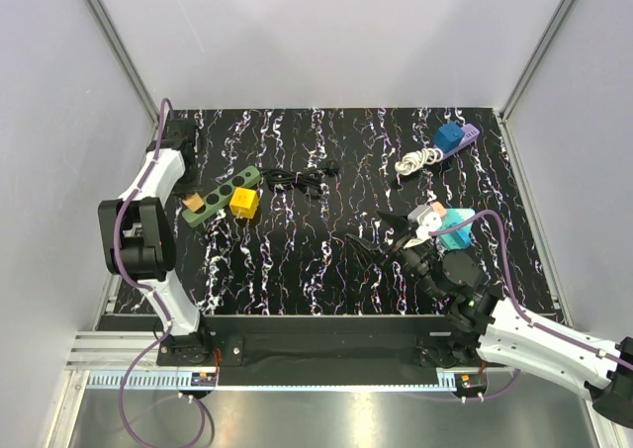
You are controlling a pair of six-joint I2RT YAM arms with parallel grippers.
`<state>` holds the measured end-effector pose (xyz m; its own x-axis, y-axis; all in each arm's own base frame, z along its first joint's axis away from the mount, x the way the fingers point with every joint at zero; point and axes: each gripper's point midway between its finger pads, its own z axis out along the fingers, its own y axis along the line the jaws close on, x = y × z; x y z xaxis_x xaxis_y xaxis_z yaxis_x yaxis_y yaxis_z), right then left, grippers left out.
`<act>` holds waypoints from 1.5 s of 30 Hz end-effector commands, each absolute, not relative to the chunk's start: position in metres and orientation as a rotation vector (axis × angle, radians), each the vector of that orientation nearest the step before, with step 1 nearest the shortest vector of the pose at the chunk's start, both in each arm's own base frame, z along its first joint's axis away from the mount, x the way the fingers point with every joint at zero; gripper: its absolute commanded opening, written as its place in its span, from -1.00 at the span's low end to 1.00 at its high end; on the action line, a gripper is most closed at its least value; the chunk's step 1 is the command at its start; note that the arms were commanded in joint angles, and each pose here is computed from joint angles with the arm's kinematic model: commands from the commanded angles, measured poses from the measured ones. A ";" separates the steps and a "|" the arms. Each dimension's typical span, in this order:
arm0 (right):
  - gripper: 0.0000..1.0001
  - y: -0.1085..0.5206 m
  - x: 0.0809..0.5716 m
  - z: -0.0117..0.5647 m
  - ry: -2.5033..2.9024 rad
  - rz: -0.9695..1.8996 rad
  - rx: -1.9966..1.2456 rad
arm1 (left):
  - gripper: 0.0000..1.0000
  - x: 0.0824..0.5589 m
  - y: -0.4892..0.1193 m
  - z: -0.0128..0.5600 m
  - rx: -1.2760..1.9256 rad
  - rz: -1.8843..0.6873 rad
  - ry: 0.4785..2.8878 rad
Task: Insert the plug
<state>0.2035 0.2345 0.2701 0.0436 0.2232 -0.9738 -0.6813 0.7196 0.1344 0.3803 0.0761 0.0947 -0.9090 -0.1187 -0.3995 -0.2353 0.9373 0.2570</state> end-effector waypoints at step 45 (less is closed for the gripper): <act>0.99 0.240 0.203 0.291 1.301 0.750 -0.410 | -1.00 0.372 0.044 0.058 -0.239 0.239 2.826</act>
